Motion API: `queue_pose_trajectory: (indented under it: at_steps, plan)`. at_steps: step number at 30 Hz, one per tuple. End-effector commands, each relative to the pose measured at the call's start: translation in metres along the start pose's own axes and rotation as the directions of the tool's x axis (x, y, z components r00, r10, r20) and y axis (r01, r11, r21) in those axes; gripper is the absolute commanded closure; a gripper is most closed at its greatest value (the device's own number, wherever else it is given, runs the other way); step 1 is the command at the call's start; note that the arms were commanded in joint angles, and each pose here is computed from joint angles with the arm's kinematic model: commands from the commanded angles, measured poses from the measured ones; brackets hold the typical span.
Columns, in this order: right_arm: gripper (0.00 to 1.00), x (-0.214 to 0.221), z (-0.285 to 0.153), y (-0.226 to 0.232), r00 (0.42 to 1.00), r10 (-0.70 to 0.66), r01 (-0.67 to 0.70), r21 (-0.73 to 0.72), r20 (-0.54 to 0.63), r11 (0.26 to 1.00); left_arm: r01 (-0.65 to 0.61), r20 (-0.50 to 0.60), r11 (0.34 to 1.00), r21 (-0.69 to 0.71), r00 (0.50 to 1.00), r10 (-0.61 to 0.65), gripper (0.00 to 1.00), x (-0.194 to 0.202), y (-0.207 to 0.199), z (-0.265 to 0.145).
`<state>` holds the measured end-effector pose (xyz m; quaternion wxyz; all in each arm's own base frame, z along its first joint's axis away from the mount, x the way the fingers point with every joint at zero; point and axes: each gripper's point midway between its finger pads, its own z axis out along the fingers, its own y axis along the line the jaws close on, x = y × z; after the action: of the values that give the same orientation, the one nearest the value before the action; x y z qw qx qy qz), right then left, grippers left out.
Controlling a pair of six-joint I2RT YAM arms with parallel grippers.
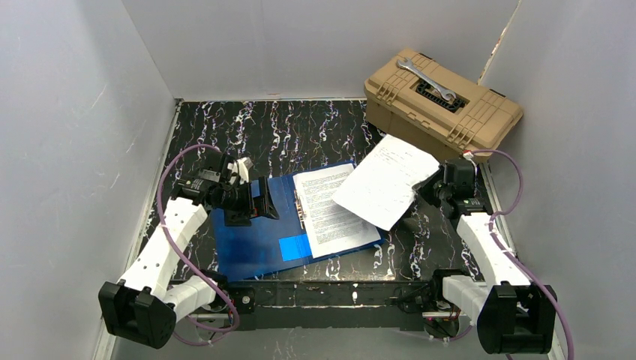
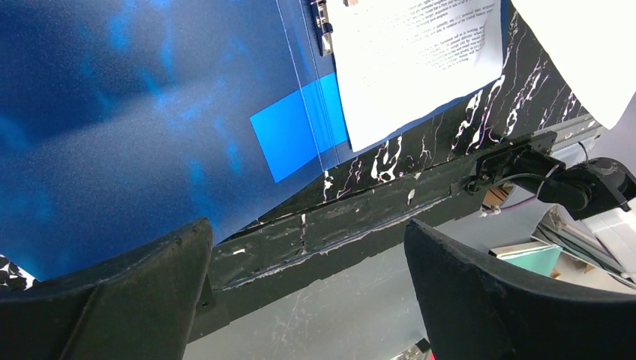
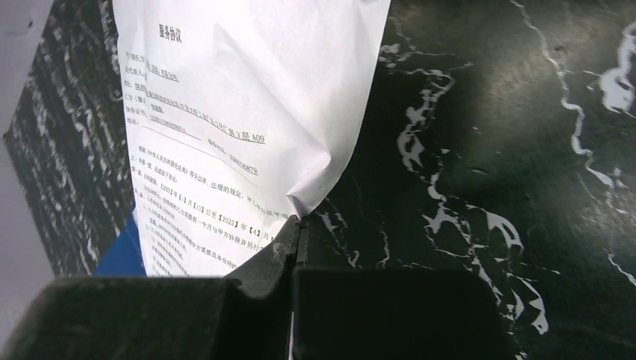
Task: Put the files into the folder
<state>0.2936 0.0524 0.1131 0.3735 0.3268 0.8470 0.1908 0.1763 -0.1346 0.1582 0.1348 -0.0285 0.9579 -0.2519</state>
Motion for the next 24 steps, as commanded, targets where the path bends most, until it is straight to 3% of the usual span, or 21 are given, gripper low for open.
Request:
queue_pose_trajectory:
  at_steps: [1, 11, 20, 24]
  plan:
    - [0.99, -0.018, -0.020, 0.056, 0.992, -0.127, 0.125, -0.224, 0.005, 0.967, -0.020, 0.026, 1.000, -0.006, 0.999, 0.020, 0.02, 0.000, -0.002, -0.014]
    - [0.99, -0.008, -0.024, 0.103, 0.911, -0.401, 0.328, -0.421, -0.095, 0.846, -0.029, 0.038, 0.999, -0.014, 0.999, 0.030, 0.02, 0.002, -0.002, -0.021]
    - [0.99, 0.017, -0.012, 0.135, 0.698, -0.710, 0.606, -0.453, -0.091, 0.654, -0.038, 0.046, 0.999, -0.029, 0.998, 0.040, 0.02, 0.004, 0.000, -0.025]
    - [0.99, 0.030, -0.006, 0.138, 0.607, -0.789, 0.682, -0.446, -0.098, 0.580, -0.041, 0.043, 0.999, -0.036, 0.998, 0.043, 0.02, 0.006, 0.002, -0.026]
